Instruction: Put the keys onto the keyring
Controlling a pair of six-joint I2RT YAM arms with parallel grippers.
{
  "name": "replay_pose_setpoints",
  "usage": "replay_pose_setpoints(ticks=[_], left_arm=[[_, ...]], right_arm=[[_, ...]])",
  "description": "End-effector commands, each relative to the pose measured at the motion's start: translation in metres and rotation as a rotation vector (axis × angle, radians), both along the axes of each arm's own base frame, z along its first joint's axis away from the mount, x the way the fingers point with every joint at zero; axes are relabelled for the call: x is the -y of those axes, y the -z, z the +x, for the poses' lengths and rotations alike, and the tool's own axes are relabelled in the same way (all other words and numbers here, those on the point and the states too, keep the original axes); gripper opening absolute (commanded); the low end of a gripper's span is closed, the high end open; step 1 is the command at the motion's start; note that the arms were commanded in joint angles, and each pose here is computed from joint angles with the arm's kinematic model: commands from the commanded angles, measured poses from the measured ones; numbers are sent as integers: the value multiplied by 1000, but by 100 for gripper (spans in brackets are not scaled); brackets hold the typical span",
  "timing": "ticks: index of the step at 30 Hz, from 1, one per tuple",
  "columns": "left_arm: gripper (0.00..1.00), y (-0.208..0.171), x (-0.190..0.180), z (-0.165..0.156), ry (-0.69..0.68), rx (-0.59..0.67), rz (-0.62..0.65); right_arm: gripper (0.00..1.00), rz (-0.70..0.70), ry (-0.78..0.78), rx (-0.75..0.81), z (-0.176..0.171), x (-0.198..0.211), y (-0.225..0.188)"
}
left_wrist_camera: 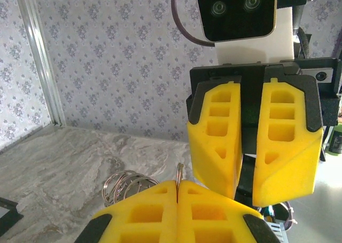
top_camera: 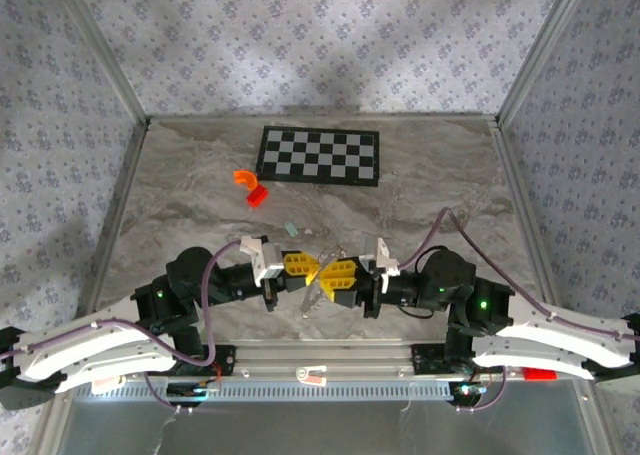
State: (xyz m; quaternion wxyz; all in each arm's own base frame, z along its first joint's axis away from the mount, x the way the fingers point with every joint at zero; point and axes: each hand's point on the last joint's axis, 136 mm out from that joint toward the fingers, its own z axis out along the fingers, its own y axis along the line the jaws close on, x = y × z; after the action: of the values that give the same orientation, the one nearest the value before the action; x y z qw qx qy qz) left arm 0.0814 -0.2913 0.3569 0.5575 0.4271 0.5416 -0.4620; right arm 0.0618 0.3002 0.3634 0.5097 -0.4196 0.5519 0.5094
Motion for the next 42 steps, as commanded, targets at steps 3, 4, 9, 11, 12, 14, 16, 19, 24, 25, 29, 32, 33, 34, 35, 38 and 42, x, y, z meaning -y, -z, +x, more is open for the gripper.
replay_pose_setpoints(ticks=[3, 4, 9, 11, 12, 14, 16, 19, 24, 25, 29, 32, 33, 34, 35, 38, 42], left_arm=[[0, -26, -4, -6, 21, 26, -106], [0, -28, -5, -7, 29, 27, -114], [0, -36, -12, -16, 62, 34, -156], [0, -40, -15, -21, 84, 38, -175], [0, -41, -17, -23, 95, 38, -182], [0, -44, -17, -26, 113, 40, -189], [0, -46, -18, -28, 123, 38, -197], [0, -49, -18, -30, 135, 40, -209], [0, -53, -19, -33, 154, 41, -228], [0, -54, -18, -34, 156, 41, -231], [0, -55, -18, -34, 158, 39, -232], [0, -55, -17, -33, 156, 41, -229], [0, -55, -17, -33, 156, 41, -227], [0, -54, -16, -33, 156, 43, -224], [0, -54, -15, -33, 157, 42, -222], [0, -52, -13, -32, 157, 41, -212], [0, -51, -12, -32, 160, 40, -209]], right_arm=[[15, 23, -20, 31, -9, 8, -14], [16, 31, -11, 37, -9, 13, -16], [21, 94, 57, 70, -7, 47, -30], [22, 99, 86, 74, -4, 54, -31], [23, 93, 100, 74, -2, 56, -31], [25, 80, 113, 71, 1, 57, -30], [29, 66, 101, 71, 0, 53, -29], [34, 38, 100, 74, 1, 46, -24], [33, 32, 84, 91, 0, 39, -25], [33, 32, 83, 98, 0, 38, -25], [33, 32, 75, 109, -1, 35, -25], [35, 32, 59, 112, -2, 32, -25], [36, 34, 54, 114, -3, 31, -26], [38, 39, 51, 114, -4, 30, -27], [39, 41, 46, 116, -4, 29, -27], [40, 45, 31, 118, -6, 24, -29], [40, 47, 12, 120, -8, 19, -29]])
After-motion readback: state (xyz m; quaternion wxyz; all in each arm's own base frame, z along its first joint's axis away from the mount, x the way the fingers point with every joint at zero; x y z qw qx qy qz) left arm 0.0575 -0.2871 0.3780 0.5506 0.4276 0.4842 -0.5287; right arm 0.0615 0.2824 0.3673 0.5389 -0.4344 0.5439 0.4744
